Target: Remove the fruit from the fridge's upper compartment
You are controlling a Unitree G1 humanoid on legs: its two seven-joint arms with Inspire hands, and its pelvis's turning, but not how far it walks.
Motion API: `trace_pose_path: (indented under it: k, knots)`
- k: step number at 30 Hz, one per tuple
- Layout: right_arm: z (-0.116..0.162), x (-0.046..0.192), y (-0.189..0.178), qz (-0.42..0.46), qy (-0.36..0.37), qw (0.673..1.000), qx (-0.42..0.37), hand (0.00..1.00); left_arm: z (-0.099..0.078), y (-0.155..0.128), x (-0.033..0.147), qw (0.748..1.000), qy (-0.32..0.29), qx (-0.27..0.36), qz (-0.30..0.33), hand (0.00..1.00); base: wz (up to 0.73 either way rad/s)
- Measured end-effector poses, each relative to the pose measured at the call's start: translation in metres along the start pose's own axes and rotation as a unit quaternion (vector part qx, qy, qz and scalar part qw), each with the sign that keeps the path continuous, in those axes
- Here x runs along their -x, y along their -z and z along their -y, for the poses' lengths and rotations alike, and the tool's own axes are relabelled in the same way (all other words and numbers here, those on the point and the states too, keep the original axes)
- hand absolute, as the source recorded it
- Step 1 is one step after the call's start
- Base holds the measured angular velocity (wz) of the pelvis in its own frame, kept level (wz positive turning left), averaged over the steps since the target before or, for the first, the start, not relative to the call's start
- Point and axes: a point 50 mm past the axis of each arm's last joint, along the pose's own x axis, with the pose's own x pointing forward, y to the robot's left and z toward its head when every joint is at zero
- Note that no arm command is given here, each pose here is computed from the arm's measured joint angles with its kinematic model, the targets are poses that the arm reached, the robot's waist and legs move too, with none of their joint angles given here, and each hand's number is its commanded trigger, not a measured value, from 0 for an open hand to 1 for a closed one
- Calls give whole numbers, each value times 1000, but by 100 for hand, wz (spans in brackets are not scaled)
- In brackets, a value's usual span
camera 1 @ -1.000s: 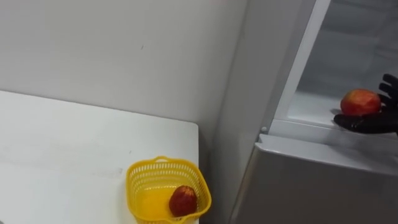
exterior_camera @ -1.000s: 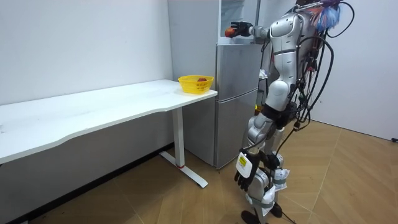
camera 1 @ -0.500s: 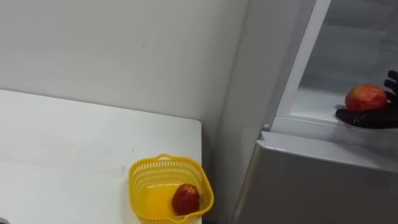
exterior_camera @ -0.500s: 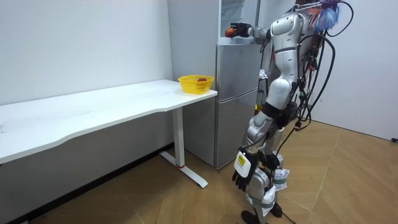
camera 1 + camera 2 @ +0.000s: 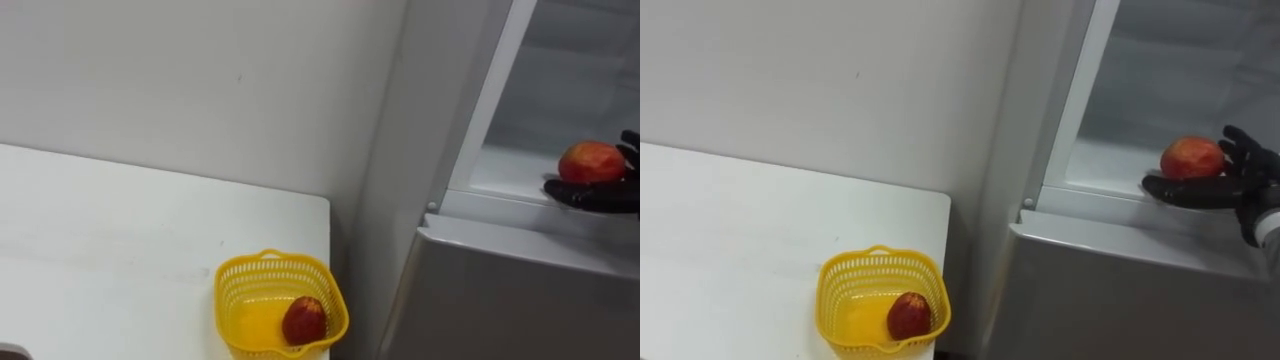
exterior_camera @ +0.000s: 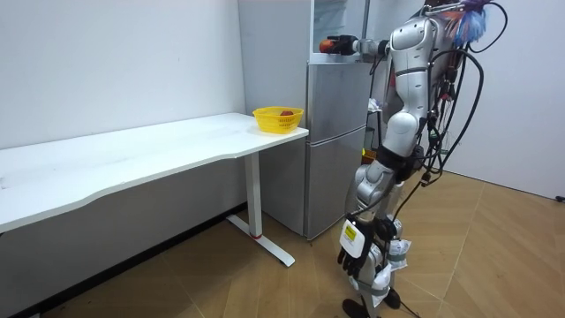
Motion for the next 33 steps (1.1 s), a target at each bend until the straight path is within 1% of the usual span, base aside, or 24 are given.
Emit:
trace_pose_path:
  k: [9,10,11,12,13,14,15,23,33]
  knots:
    - [0,0,-3,11,-16,1000,3,0,-1,1,0,1000,-1,0,-2,0,0]
    - [0,0,-3,11,-17,1000,3,6,-1,1,0,1000,-1,-1,-2,0,0]
    - [0,0,-3,13,-18,1000,3,9,-1,1,0,1000,-1,-1,-2,0,0]
    - [0,0,-3,13,-19,1000,3,55,-1,1,0,1000,-1,-1,-2,0,0]
    - [0,0,-3,13,-19,1000,3,75,-1,1,0,1000,-1,-1,-2,0,0]
    - [0,0,-3,13,-19,1000,3,86,-1,1,0,1000,-1,-1,-2,0,0]
    - [0,0,-3,14,-19,1000,3,100,-1,1,0,1000,-1,-1,-2,0,0]
    - [2,0,-5,20,-20,1000,5,100,-2,0,0,1000,-2,-1,-1,0,0]
    - [11,1,-11,29,-3,1000,11,100,-2,-1,0,1000,-3,-1,2,0,0]
